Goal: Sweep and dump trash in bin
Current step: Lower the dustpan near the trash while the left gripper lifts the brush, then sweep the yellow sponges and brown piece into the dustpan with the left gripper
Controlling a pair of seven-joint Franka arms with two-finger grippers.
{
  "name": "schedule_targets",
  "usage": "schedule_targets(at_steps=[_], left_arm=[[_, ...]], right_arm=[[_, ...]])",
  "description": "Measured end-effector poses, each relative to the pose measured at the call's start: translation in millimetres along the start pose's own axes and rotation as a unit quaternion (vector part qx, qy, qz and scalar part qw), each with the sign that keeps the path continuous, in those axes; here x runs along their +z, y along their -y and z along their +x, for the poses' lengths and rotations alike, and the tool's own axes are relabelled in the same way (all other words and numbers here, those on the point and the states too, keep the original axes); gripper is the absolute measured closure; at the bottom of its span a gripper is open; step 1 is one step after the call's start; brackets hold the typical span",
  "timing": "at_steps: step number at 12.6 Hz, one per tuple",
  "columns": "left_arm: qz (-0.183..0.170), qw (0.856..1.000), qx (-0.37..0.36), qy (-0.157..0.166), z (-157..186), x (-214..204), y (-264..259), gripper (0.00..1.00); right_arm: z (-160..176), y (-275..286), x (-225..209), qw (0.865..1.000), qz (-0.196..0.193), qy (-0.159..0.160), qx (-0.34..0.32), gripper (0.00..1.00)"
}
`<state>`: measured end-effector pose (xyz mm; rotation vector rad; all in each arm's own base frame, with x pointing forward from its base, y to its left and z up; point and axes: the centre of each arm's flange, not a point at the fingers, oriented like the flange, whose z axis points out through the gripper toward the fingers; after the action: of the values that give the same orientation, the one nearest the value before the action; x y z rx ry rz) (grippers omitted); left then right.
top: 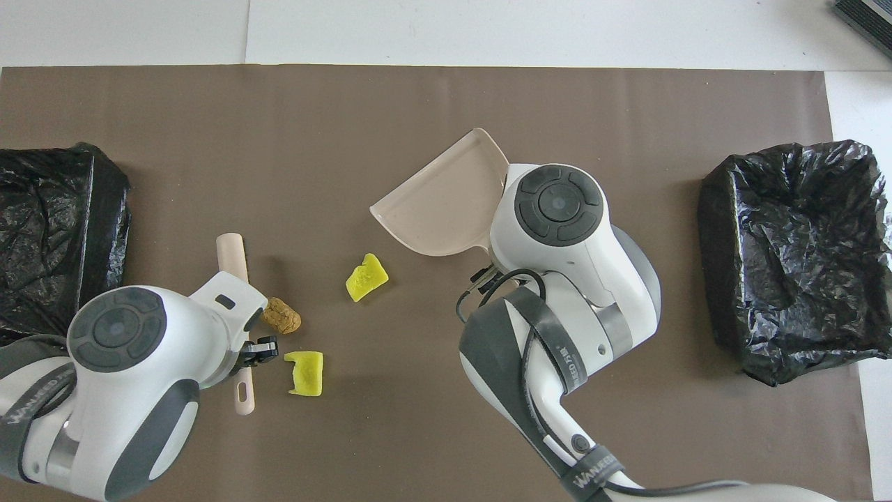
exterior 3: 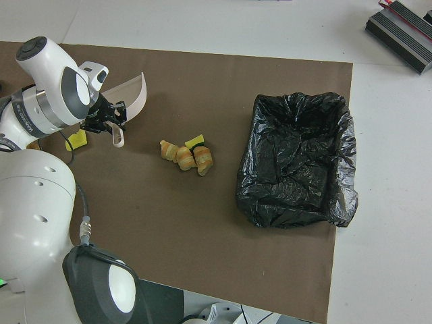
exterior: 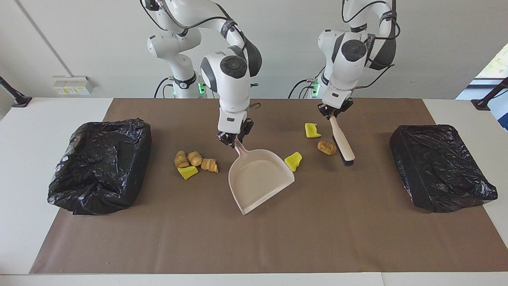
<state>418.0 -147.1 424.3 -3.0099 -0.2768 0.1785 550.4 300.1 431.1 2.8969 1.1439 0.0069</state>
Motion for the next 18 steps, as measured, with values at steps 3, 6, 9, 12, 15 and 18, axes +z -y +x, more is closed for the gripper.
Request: schedule_targets(at_steps=[3, 6, 9, 12, 15, 18], left_arm=[[0.000, 1.000, -0.011, 0.013, 12.5, 10.5, 29.9, 0.74], [0.011, 1.000, 0.003, 0.026, 2.1, 31.9, 22.6, 0.74], [-0.019, 1.000, 0.011, 0.021, -2.4, 52.8, -0.8, 0.74], [-0.052, 0.998, 0.033, 0.005, -6.3, 63.8, -40.2, 0.74], [-0.076, 0.995, 0.062, -0.004, -20.0, 73.8, -84.9, 0.74], [-0.106, 0.991, 0.086, 0.006, -46.0, 64.8, -126.2, 0.74]], right_arm=[[-7.0, -8.0, 20.8, 0.985, -0.001, 0.000, -0.174, 0.68], [-16.6, -17.1, 37.2, 0.962, 0.006, 0.011, -0.274, 0.68], [-21.0, -11.1, 48.9, 0.945, 0.011, 0.017, -0.327, 0.68], [-21.1, 4.9, 57.3, 0.939, 0.013, 0.021, -0.342, 0.68], [-20.6, 17.4, 66.7, 0.939, -0.005, 0.027, -0.343, 0.68], [-20.9, 22.4, 70.9, 0.940, -0.008, 0.026, -0.339, 0.68]])
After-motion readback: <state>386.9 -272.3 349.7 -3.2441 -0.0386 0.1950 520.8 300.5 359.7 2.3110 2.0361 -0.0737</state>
